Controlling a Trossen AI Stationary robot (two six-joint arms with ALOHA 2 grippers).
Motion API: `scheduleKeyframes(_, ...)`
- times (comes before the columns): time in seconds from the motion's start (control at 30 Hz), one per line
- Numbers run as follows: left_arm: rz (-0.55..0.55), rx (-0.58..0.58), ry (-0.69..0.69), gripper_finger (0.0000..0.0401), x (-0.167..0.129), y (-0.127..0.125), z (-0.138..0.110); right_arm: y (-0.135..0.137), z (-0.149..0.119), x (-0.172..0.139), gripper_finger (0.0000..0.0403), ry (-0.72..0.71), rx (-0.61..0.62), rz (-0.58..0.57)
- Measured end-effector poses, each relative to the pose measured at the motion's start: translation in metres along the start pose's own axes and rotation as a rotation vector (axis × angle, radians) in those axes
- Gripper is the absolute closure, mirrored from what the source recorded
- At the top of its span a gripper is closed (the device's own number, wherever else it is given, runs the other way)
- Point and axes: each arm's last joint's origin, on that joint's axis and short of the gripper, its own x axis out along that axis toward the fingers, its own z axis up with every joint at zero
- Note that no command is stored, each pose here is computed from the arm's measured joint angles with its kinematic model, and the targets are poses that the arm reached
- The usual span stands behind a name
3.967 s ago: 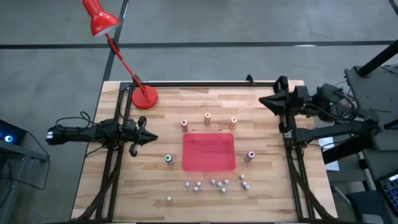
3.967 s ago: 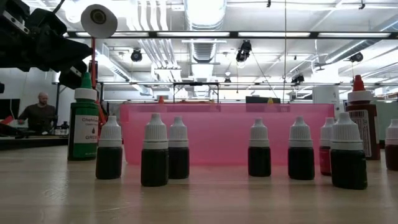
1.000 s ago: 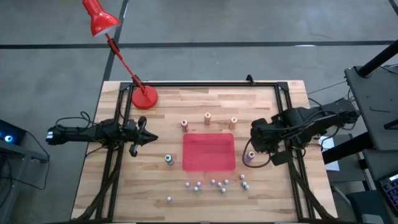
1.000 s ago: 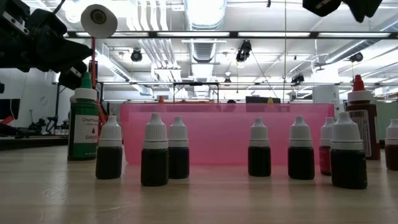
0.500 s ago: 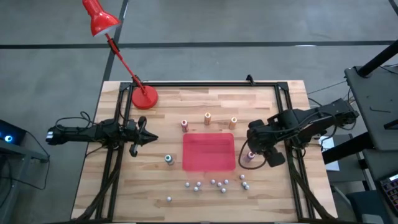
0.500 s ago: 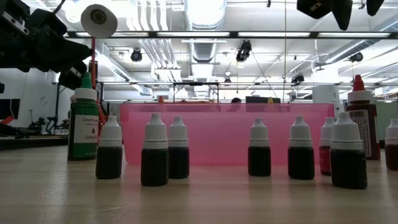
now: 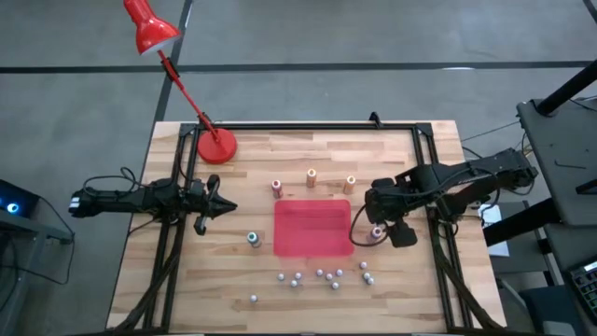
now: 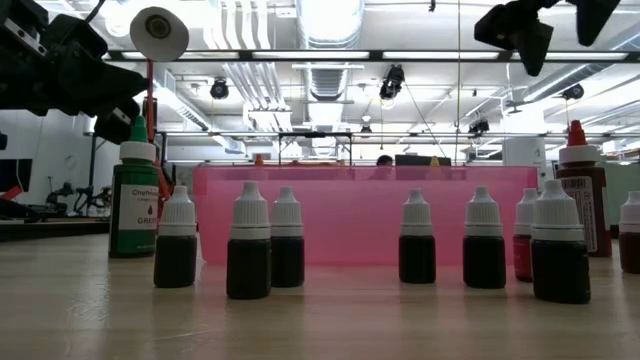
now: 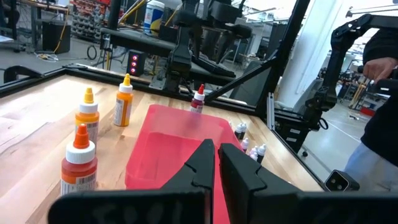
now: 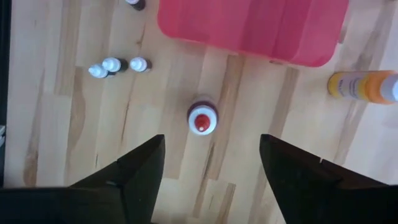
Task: Pick & Place food coloring
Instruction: Put the large red food coloring bottle into the container
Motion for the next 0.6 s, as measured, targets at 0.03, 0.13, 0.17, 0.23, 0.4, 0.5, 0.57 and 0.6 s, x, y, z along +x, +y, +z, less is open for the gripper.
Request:
scheduleKeyframes(0.03, 0.0, 0.0, 0.0, 0.0401, 0.0, 0.0, 0.0, -0.001, 0.0, 0.0, 0.0147, -0.001, 0.004, -0.001)
scheduleKeyframes(0.13, 0.0, 0.0, 0.0, 0.0401, 0.0, 0.0, 0.0, -0.003, 0.0, 0.0, 0.0149, -0.001, 0.016, -0.002)
scheduleKeyframes(0.17, 0.0, 0.0, 0.0, 0.0401, 0.0, 0.0, 0.0, -0.004, 0.0, 0.0, 0.0149, -0.002, 0.017, -0.003)
scheduleKeyframes(0.23, 0.0, 0.0, 0.0, 0.0401, 0.0, 0.0, 0.0, -0.004, 0.0, -0.001, 0.0149, -0.004, 0.017, -0.003)
scheduleKeyframes(0.4, 0.0, 0.0, 0.0, 0.0401, 0.0, 0.0, 0.0, -0.006, -0.003, 0.005, 0.0147, -0.012, 0.022, -0.004)
scheduleKeyframes(0.5, 0.0, 0.0, 0.0, 0.0401, 0.0, 0.0, 0.0, -0.007, -0.004, 0.017, 0.0147, 0.015, 0.021, -0.005)
scheduleKeyframes(0.57, 0.0, 0.0, 0.0, 0.0401, 0.0, 0.0, 0.0, -0.007, -0.006, 0.024, 0.0147, 0.034, 0.02, -0.005)
scheduleKeyframes(0.6, 0.0, 0.0, 0.0, 0.0401, 0.0, 0.0, 0.0, -0.007, -0.007, 0.027, 0.0148, 0.037, 0.018, -0.005)
